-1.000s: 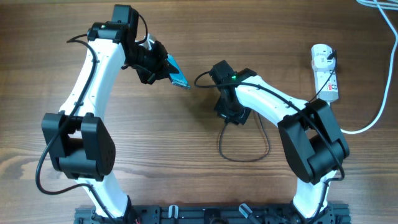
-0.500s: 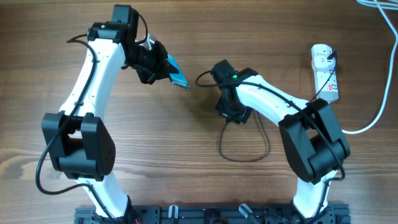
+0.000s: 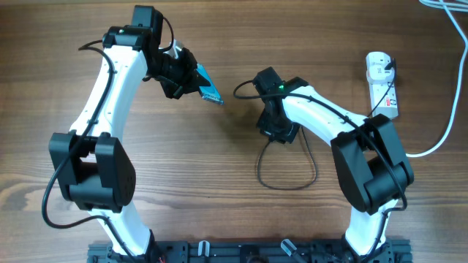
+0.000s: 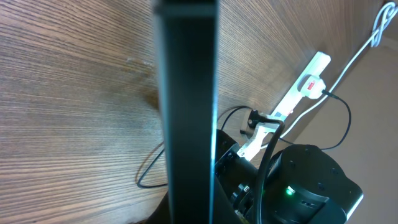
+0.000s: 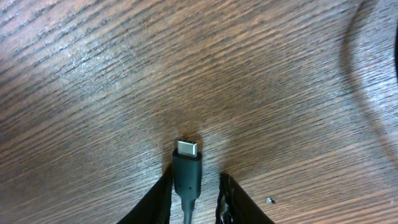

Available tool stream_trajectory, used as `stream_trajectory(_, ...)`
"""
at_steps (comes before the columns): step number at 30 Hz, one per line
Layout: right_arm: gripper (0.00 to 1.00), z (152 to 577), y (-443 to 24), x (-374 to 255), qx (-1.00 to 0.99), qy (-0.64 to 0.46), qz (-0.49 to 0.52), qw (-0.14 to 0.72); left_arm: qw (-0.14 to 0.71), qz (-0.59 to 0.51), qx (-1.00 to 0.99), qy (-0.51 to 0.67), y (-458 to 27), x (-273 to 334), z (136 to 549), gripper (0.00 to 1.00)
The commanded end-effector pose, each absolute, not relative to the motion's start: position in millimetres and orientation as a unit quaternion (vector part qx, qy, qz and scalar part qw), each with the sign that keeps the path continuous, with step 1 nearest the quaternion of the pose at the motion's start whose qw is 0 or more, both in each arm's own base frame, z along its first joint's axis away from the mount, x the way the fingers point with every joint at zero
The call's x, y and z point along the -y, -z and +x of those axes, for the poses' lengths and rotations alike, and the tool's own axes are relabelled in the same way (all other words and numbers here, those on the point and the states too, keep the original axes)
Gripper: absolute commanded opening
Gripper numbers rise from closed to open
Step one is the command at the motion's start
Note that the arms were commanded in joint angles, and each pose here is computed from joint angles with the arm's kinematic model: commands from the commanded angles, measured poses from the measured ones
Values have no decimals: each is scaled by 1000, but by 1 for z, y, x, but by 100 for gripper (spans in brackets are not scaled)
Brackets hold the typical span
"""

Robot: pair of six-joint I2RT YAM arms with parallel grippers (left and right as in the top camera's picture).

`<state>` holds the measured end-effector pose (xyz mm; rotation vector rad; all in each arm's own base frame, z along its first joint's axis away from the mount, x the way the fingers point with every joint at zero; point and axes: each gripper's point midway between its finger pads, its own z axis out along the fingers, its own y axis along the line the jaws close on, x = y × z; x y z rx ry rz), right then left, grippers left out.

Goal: Plug charger to phone and switch on socket
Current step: 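Close the right gripper on the USB-C plug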

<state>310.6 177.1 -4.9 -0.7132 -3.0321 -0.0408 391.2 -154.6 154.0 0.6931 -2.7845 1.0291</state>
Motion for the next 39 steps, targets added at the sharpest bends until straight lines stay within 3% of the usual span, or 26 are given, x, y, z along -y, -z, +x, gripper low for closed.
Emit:
stream_trajectory(1, 28, 302, 14, -185, 975, 22, -217, 41, 29, 211, 913, -348, -168, 156, 390, 4)
stream_trajectory(11, 28, 299, 14, -186, 975, 25, -217, 50, 29, 211, 913, -348, -168, 156, 390, 4)
stream_trajectory(39, 13, 301, 14, -183, 974, 17, -222, 41, 29, 211, 913, -347, -168, 156, 390, 4)
